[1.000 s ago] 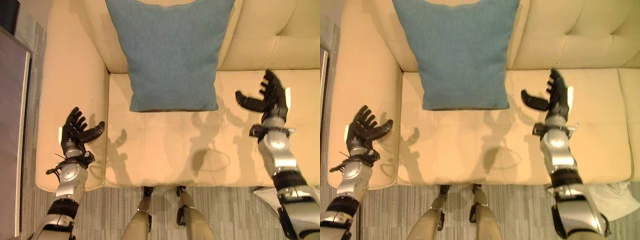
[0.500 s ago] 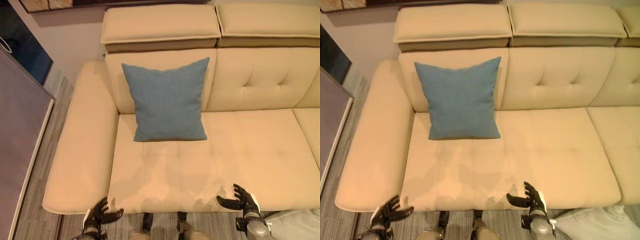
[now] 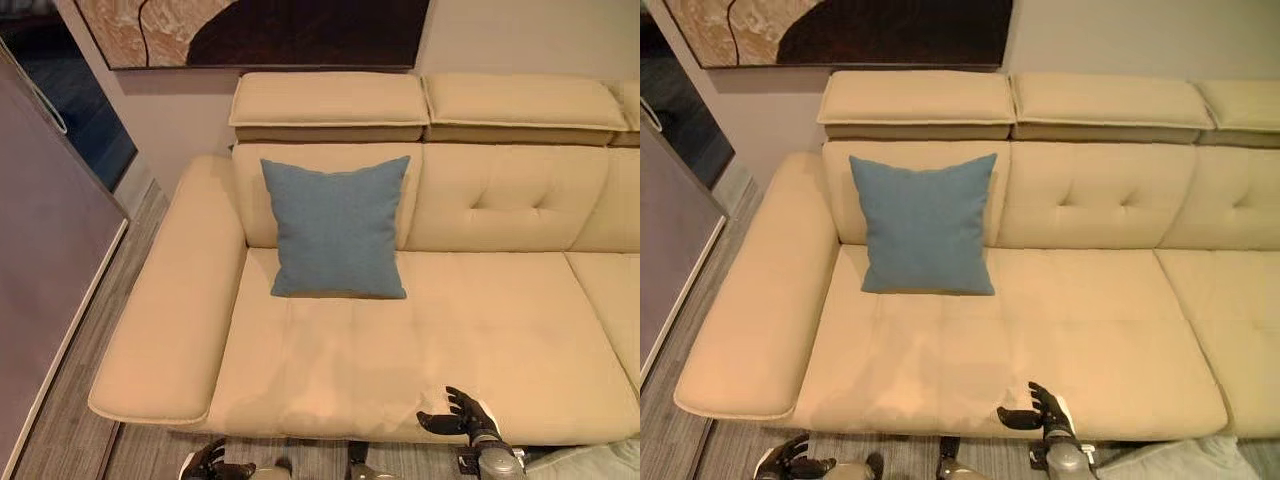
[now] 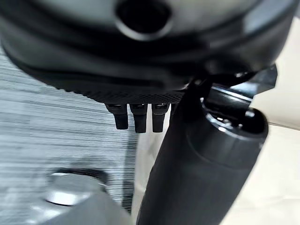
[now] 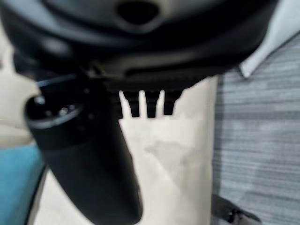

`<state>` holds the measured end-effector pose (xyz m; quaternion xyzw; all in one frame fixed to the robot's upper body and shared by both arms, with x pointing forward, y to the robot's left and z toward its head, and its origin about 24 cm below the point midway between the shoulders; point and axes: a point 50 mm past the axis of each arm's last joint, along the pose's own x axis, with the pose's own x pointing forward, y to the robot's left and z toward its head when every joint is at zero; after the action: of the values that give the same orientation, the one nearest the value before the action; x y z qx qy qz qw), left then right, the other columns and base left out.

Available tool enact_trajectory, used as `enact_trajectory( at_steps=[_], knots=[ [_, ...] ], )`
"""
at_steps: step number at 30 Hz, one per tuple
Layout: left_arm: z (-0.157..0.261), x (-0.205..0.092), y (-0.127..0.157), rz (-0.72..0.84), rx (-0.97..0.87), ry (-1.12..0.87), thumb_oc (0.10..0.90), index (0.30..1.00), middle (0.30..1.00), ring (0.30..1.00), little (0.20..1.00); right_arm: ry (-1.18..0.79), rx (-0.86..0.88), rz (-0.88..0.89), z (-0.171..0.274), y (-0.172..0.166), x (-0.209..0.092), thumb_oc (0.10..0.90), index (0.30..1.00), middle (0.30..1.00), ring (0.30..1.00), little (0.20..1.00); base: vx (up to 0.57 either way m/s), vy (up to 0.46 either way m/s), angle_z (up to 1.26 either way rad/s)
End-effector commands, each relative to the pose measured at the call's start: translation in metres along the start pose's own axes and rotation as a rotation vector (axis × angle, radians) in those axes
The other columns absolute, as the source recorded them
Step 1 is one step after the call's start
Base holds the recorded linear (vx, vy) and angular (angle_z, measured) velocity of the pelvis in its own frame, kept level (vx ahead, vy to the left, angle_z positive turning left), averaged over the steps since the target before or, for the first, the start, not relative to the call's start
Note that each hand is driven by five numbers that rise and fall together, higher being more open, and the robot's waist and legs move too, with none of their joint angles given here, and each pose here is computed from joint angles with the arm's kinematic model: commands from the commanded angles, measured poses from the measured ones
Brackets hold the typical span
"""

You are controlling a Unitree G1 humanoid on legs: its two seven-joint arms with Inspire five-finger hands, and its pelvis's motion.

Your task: Pick up all the scattered cushions and arrange them neatly on the sofa.

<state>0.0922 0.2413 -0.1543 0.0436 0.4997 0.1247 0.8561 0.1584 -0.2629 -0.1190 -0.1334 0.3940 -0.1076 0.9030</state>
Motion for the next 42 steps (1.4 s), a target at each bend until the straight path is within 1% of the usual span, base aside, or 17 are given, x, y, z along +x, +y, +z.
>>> enact_trajectory(
  at_steps=[1, 6, 10, 13, 17, 19, 23, 27, 32, 33, 38, 42],
  knots=[
    [0.021, 0.003, 0.010, 0.037, 0.010, -0.099, 0.800, 0.900, 0.900, 0.900, 0.900, -0.043, -0.015, -0.058, 0.014, -0.018, 0.005, 0.800, 0.900, 0.900, 0.900, 0.900, -0.18, 0.161, 0.20],
    [0.033, 0.005, 0.009, 0.053, 0.017, -0.129, 0.800, 0.900, 0.900, 0.900, 0.900, -0.018, -0.034, -0.074, 0.015, -0.018, 0.008, 0.800, 0.900, 0.900, 0.900, 0.900, -0.26, 0.181, -0.03],
    [0.042, 0.007, 0.017, 0.083, 0.035, -0.143, 0.800, 0.900, 0.900, 0.900, 0.900, -0.021, -0.058, -0.061, 0.024, -0.012, 0.012, 0.800, 0.900, 0.900, 0.900, 0.900, -0.33, 0.089, -0.26],
    [0.030, 0.006, 0.020, 0.080, 0.061, -0.096, 0.800, 0.900, 0.900, 0.900, 0.900, -0.007, -0.084, -0.043, 0.020, -0.008, 0.012, 0.800, 0.900, 0.900, 0.900, 0.900, -0.26, 0.060, -0.42],
    [0.013, 0.003, 0.024, 0.069, 0.117, -0.031, 0.800, 0.900, 0.900, 0.900, 0.900, 0.046, -0.102, -0.010, 0.004, 0.000, 0.008, 0.800, 0.900, 0.900, 0.900, 0.900, -0.17, -0.036, -0.41],
    [0.010, 0.002, 0.023, 0.069, 0.114, -0.026, 0.800, 0.900, 0.900, 0.900, 0.900, 0.048, -0.102, 0.000, 0.004, 0.004, 0.008, 0.800, 0.900, 0.900, 0.900, 0.900, -0.10, -0.087, -0.26],
    [0.005, 0.001, 0.019, 0.068, 0.081, -0.009, 0.800, 0.900, 0.900, 0.900, 0.900, 0.054, -0.088, -0.005, 0.002, 0.005, 0.007, 0.800, 0.900, 0.900, 0.900, 0.900, -0.02, -0.143, -0.24],
    [0.005, 0.002, 0.013, 0.053, 0.108, 0.005, 0.800, 0.900, 0.900, 0.900, 0.900, 0.069, -0.059, -0.025, -0.001, 0.002, 0.006, 0.800, 0.900, 0.900, 0.900, 0.900, -0.01, -0.154, -0.05],
    [0.014, 0.005, 0.006, 0.028, 0.120, -0.019, 0.800, 0.900, 0.900, 0.900, 0.900, 0.093, -0.058, -0.051, -0.007, -0.004, 0.005, 0.800, 0.900, 0.900, 0.900, 0.900, -0.02, -0.056, 0.01],
    [0.019, 0.006, -0.002, 0.009, 0.119, -0.037, 0.800, 0.900, 0.900, 0.900, 0.900, 0.105, -0.068, -0.065, -0.010, -0.008, 0.005, 0.800, 0.900, 0.900, 0.900, 0.900, -0.07, 0.014, -0.32],
    [0.023, 0.007, -0.008, -0.004, 0.102, -0.054, 0.800, 0.900, 0.900, 0.900, 0.900, 0.122, -0.083, -0.079, -0.014, -0.012, 0.003, 0.800, 0.900, 0.900, 0.900, 0.900, -0.06, 0.090, -0.92],
    [0.035, 0.009, -0.013, -0.025, 0.145, -0.085, 0.800, 0.900, 0.900, 0.900, 0.900, 0.131, -0.082, -0.089, -0.015, -0.016, 0.003, 0.800, 0.900, 0.900, 0.900, 0.900, -0.06, 0.166, -0.56]
  ],
)
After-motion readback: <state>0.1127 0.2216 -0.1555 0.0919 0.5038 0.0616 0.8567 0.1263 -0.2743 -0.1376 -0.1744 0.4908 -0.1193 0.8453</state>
